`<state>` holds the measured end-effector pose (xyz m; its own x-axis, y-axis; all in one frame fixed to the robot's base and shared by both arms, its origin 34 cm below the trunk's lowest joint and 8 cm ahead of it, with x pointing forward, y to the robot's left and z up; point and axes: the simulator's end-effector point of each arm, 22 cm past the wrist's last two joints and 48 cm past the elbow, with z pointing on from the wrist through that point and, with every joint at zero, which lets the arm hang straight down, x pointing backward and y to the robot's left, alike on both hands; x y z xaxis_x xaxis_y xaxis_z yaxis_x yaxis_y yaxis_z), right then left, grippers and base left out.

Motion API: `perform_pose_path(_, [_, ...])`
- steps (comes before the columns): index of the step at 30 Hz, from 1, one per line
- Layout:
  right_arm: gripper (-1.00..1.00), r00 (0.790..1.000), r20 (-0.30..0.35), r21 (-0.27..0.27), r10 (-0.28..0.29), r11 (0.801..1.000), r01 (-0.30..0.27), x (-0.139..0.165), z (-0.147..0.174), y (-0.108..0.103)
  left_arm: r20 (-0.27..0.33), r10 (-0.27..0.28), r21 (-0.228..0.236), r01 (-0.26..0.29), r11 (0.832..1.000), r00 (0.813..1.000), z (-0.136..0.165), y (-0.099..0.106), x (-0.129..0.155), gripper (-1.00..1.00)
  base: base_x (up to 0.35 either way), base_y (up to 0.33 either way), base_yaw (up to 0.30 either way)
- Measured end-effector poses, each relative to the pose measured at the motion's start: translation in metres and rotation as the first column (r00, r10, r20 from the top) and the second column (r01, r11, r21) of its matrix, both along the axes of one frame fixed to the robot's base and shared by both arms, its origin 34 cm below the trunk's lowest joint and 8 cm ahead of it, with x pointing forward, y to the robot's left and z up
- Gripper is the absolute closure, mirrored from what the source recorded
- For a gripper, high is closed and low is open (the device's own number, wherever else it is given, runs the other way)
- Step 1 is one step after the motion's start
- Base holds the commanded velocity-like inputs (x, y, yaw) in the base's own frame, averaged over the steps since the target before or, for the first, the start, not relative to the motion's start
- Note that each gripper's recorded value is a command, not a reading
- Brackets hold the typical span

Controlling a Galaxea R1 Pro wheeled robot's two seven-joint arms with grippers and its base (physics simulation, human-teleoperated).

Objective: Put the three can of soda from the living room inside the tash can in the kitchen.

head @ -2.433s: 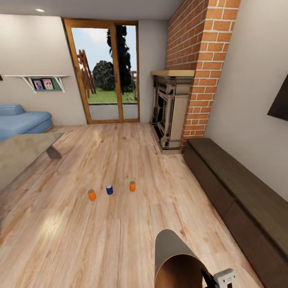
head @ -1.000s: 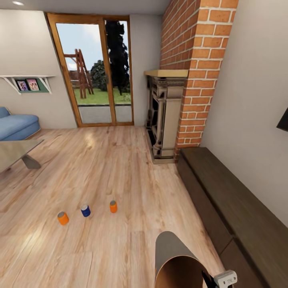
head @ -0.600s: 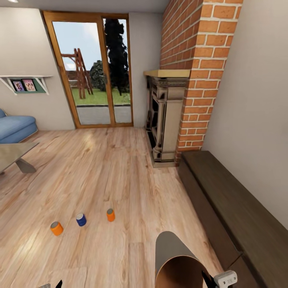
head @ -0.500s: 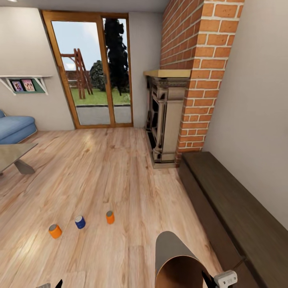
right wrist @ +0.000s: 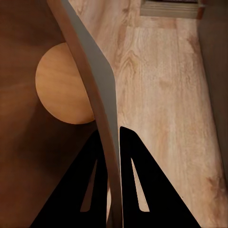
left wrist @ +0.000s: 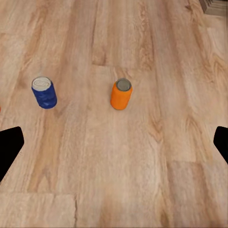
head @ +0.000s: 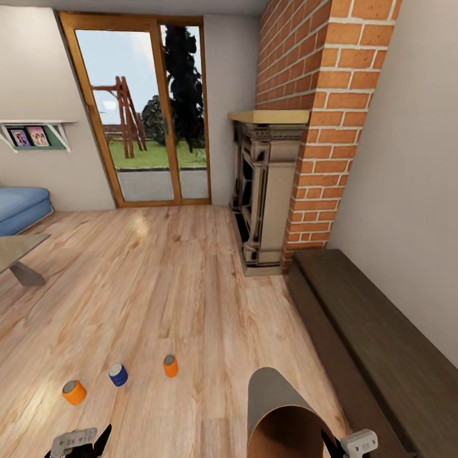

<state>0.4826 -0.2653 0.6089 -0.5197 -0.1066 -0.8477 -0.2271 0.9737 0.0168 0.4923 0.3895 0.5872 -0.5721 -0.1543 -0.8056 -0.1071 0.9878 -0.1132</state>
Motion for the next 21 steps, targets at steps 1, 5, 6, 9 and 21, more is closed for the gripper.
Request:
perform_pose_path(1, [1.0, 1.0, 0.001, 0.0, -0.002, 1.0, 0.002, 0.0, 0.0, -0.001, 0.005, -0.005, 0.002, 0.005, 1.0, 1.0, 0.003, -0.001, 0.008, -1.0, 0.321, 0.0, 0.0])
perform_pose_path(5, [1.0, 1.0, 0.003, 0.003, -0.007, 1.0, 0.007, 0.002, 0.001, -0.002, 0.016, -0.01, -0.001, 0.01, 1.0, 1.0, 0.008, -0.003, 0.024, -1.0, 0.321, 0.0, 0.0])
perform_pose_path(6, [1.0, 1.0, 0.004, 0.003, -0.008, 1.0, 0.008, 0.002, 0.001, -0.002, 0.02, -0.011, -0.003, 0.011, 1.0, 1.0, 0.01, -0.005, 0.027, -1.0, 0.321, 0.0, 0.0])
perform_pose_path(9, [1.0, 1.0, 0.006, 0.004, -0.01, 1.0, 0.01, 0.003, 0.002, -0.003, 0.032, -0.014, -0.012, 0.015, 1.0, 0.999, 0.013, -0.012, 0.033, -1.0, 0.32, -0.003, 0.0])
perform_pose_path(21, [1.0, 1.0, -0.01, 0.001, -0.009, 1.0, 0.009, -0.001, -0.004, -0.004, 0.019, -0.084, -0.029, 0.085, 0.996, 0.996, 0.006, -0.044, 0.036, -1.0, 0.261, -0.157, 0.0])
